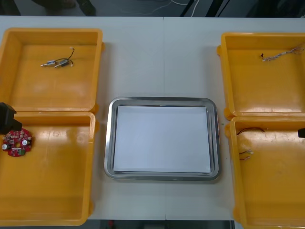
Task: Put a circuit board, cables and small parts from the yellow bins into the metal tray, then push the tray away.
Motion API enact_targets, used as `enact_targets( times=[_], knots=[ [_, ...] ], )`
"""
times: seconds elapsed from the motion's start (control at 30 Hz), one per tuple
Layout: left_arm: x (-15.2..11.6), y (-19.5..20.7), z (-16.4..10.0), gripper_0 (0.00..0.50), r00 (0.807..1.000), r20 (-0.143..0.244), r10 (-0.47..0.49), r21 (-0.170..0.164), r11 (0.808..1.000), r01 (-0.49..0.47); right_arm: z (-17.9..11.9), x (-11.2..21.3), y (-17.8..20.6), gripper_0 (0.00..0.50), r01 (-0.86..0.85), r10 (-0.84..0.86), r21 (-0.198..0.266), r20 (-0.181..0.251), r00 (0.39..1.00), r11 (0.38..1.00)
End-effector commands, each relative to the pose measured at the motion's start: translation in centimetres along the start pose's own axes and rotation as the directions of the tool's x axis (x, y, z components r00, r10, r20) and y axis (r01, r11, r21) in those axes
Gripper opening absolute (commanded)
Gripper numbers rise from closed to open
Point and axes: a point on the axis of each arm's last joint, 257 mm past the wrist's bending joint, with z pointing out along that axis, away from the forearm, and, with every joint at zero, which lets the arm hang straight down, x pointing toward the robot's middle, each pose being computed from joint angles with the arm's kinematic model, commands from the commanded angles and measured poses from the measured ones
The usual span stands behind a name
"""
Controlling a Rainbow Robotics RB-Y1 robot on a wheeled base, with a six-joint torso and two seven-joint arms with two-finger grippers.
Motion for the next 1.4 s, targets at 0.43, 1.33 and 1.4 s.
enact_targets(
  times=[0.43,1.33,1.4],
  knots=[
    [-0.21,1.61,-1.33,0.500,0.996,0.018,0.088,-0.052,0.995,-0.087,-0.73,0.15,-1.50,0.500,-0.035,0.035,0.036,-0.001,0.999,0.999],
    [-0.21,1.61,-1.33,0.500,0.996,0.018,0.088,-0.052,0.995,-0.087,-0.73,0.15,-1.50,0.500,-0.035,0.035,0.036,-0.001,0.999,0.999],
    [-0.21,1.61,-1.33,0.500,0.996,0.018,0.088,-0.052,0.995,-0.087,-0.73,0.15,-1.50,0.500,-0.035,0.035,0.036,-0.001,0.999,0.999]
  ],
)
